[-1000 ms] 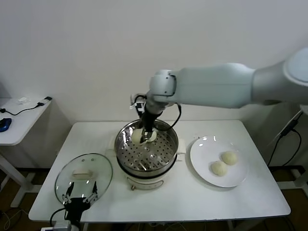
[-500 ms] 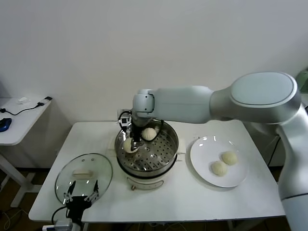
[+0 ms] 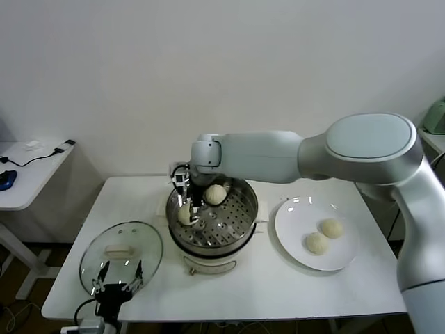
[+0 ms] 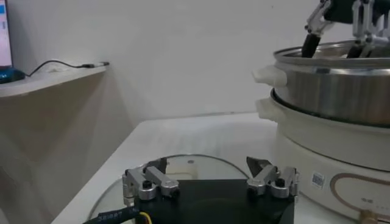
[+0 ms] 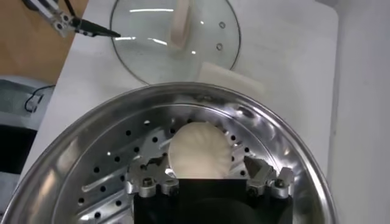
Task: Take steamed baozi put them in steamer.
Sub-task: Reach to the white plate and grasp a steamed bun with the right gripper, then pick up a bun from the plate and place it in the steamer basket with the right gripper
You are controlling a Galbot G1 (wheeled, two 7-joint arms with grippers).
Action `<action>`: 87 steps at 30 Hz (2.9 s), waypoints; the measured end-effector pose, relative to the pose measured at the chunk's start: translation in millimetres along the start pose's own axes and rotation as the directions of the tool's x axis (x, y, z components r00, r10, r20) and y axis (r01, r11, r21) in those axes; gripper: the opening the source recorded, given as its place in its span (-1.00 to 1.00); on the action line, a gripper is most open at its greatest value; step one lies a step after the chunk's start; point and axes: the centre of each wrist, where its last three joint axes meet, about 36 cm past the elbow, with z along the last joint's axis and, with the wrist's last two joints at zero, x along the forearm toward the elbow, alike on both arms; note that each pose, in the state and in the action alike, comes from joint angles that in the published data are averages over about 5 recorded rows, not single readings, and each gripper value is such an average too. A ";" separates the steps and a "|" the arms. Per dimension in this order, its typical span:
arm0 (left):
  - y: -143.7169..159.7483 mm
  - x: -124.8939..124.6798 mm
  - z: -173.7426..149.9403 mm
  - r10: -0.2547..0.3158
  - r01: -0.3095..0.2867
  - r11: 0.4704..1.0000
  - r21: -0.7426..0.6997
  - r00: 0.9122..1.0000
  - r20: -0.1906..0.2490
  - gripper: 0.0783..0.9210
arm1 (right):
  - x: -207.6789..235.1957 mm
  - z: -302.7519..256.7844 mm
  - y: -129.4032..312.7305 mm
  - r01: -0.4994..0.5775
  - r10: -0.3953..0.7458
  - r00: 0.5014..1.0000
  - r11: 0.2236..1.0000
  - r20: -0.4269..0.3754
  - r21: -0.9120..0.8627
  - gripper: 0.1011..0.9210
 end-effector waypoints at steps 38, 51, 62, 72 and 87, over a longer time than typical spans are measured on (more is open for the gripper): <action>0.9 0.6 5.6 -0.028 0.028 1.000 0.010 0.999 -0.024 0.77 | 14.6 349.5 145.6 0.075 -0.133 0.964 0.967 -0.231 -0.243 0.76; 1.3 1.2 8.0 -0.027 0.028 1.000 0.008 0.999 -0.028 0.77 | -29.9 361.0 156.2 0.043 -0.112 0.964 0.960 -0.241 -0.275 0.76; 0.4 3.0 8.5 -0.022 0.022 1.000 0.006 0.999 -0.028 0.77 | -47.6 356.8 157.8 0.054 -0.124 0.959 0.962 -0.254 -0.266 0.60; -0.2 2.7 7.4 -0.020 0.020 1.000 0.005 0.999 -0.025 0.77 | -46.8 353.3 155.6 0.046 -0.112 0.958 0.969 -0.265 -0.243 0.29; -2.5 0.8 0.5 -0.013 0.013 1.000 0.009 1.000 -0.013 0.77 | 87.8 299.1 73.0 -0.009 -0.011 0.969 0.997 -0.248 -0.080 0.28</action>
